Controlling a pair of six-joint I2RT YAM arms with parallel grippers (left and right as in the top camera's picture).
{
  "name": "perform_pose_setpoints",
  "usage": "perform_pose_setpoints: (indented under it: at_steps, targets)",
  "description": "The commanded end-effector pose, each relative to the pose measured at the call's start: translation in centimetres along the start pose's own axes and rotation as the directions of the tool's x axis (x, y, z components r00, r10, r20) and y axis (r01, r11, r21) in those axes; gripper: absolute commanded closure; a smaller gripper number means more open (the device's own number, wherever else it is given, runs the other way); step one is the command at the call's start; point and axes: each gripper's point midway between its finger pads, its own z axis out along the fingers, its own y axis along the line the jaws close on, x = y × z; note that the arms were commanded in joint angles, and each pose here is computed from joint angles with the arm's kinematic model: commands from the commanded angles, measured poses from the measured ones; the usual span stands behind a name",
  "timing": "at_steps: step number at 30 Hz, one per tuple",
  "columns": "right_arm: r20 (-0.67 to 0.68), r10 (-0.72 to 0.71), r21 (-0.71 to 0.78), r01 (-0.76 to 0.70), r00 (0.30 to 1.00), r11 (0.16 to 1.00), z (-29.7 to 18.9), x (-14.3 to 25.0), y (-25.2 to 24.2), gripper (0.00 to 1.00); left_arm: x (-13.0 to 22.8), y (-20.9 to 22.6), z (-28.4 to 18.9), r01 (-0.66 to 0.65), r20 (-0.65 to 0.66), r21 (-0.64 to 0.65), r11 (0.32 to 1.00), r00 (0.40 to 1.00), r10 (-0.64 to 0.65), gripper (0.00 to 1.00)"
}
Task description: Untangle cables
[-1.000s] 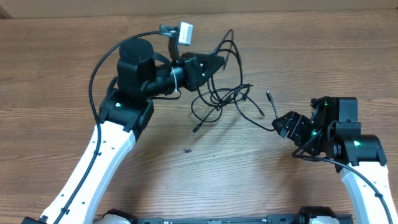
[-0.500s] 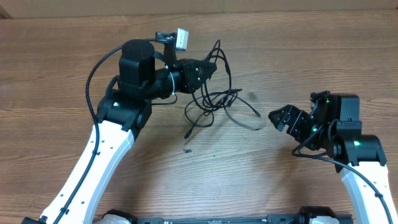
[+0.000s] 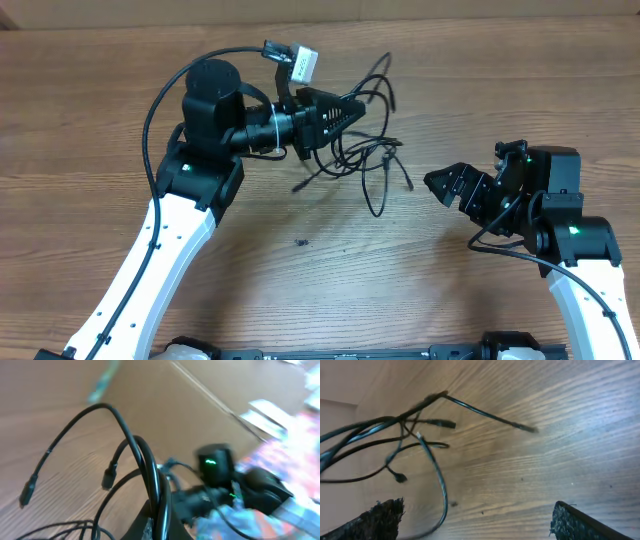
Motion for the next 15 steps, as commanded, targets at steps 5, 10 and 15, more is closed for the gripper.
perform_pose_setpoints:
  at_steps: [5,10,15]
  targets:
    - [0.042,-0.073,-0.028,0.074,0.996,0.997,-0.2,-1.1,0.7,0.04,0.5,-5.8,-1.1,-0.131,-0.066,0.272,0.953,0.986,0.154,0.96]
    - [0.059,-0.231,-0.024,0.233,0.971,0.972,-0.2,-1.4,0.9,0.09,0.3,-5.5,-1.1,-0.109,-0.062,0.254,0.961,0.99,0.128,0.96]
    - [0.079,-0.364,-0.019,0.366,0.928,0.93,-0.2,-1.8,1.2,0.2,-0.2,-4.9,-0.9,-0.036,-0.054,0.212,0.977,0.997,0.049,0.96]
